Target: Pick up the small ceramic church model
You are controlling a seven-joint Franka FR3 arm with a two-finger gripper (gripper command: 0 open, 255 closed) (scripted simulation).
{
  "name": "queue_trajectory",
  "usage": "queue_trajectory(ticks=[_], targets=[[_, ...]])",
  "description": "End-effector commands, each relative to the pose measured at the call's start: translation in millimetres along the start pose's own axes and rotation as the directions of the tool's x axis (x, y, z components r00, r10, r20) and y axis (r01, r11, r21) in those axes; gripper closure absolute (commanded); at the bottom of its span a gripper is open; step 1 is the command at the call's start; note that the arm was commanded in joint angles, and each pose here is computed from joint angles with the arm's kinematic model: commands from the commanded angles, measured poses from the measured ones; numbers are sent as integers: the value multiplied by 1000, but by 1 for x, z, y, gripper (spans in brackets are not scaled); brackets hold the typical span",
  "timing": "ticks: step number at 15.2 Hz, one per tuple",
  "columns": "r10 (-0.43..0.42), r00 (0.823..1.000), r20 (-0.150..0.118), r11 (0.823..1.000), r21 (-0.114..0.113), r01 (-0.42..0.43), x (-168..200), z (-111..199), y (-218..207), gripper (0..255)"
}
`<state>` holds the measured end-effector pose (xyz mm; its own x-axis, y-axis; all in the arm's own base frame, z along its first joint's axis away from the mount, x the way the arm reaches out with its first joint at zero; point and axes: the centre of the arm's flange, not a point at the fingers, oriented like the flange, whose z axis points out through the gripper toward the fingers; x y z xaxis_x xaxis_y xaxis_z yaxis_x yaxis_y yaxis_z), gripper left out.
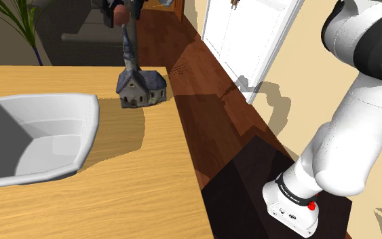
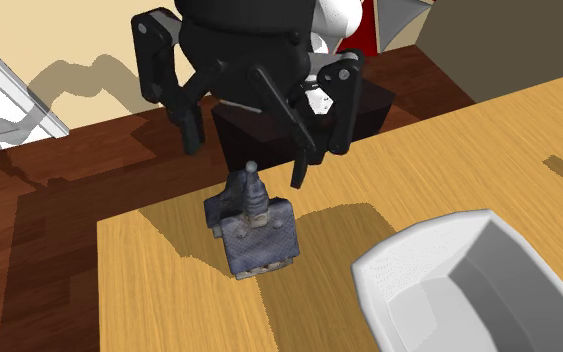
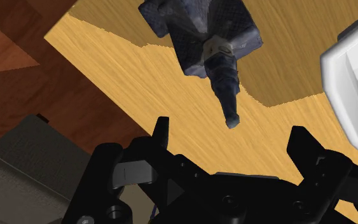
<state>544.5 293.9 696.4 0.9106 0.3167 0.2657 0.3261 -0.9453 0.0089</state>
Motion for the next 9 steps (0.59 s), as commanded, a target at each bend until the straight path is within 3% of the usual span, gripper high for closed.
queue_trajectory(ticks=[1,6,7,9], targets=[[-1,1000,-1,1000,0,1,-1,10,-1,0],[-1,1000,-1,1000,0,1,-6,28,-2,0],[-1,1000,-1,1000,0,1,-6,29,-1,255],[-1,1000,-1,1000,0,1,-7,29,-1,255]])
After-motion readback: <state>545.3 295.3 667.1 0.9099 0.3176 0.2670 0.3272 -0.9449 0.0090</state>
